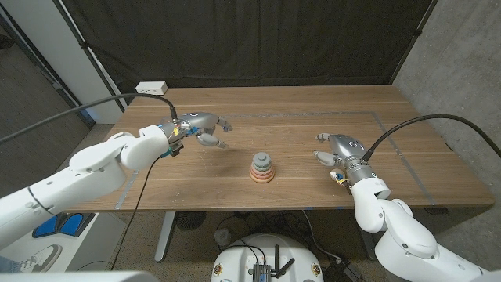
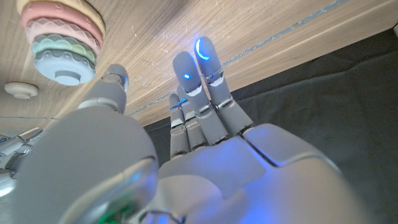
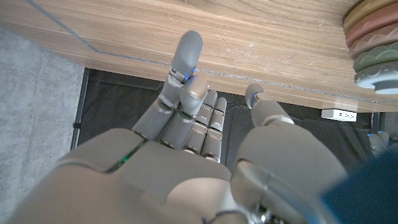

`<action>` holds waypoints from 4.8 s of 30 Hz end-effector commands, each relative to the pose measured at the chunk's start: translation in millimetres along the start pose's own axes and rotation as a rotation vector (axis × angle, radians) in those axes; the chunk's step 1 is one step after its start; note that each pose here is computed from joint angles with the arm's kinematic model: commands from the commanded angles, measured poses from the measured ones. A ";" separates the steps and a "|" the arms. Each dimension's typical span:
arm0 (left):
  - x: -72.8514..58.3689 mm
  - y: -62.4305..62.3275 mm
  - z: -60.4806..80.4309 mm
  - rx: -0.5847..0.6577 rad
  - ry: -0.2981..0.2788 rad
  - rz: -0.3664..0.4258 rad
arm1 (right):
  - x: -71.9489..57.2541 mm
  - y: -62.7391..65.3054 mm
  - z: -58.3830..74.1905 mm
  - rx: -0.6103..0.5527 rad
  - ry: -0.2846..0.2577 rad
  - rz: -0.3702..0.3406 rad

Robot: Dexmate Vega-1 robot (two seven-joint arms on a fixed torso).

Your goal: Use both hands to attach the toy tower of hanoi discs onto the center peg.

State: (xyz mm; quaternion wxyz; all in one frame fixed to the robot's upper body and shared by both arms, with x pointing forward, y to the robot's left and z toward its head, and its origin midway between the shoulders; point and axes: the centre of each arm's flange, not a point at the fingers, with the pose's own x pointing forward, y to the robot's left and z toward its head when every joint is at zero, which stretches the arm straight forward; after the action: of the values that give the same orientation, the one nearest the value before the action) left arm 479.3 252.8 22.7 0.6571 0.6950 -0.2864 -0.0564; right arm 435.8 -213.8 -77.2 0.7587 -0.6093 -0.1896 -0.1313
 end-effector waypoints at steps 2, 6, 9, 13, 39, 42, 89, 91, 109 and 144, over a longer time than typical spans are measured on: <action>-29.5 -20.2 -9.4 -0.056 0.111 0.103 | -2.9 1.5 -1.7 -0.007 0.003 -0.004; -33.6 -23.8 -11.4 -0.056 0.139 0.149 | -5.0 2.3 -2.6 0.000 0.006 -0.001; -36.6 -27.2 -11.9 -0.064 0.152 0.159 | -7.8 5.2 -4.3 0.007 0.007 0.013; -40.4 -29.5 -12.0 -0.074 0.167 0.167 | -9.6 7.2 -6.5 0.024 0.019 0.029; -61.1 -67.3 -18.6 -0.183 0.270 0.209 | -16.5 17.0 -10.9 -0.021 0.037 0.069; -62.2 -66.0 -19.3 -0.171 0.273 0.212 | -16.1 16.6 -10.6 -0.027 0.037 0.073; -68.3 -55.9 -23.8 -0.181 0.288 0.241 | -8.7 20.2 -42.5 -0.167 0.235 0.279; -68.4 -56.5 -23.4 -0.183 0.288 0.238 | -7.8 20.9 -43.0 -0.167 0.238 0.287; -71.2 -58.7 -22.8 -0.202 0.285 0.233 | -0.6 31.3 -48.4 -0.161 0.262 0.327; -73.5 -56.8 -19.9 -0.228 0.261 0.242 | -5.4 52.8 -49.3 -0.168 0.278 0.313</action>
State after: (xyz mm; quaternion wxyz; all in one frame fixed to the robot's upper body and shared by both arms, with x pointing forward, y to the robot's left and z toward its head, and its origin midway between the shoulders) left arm 448.5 306.8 -49.7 0.7630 0.5823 -0.2655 0.0907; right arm 455.1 -255.9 -119.7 0.7385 -0.6645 0.0208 -0.1123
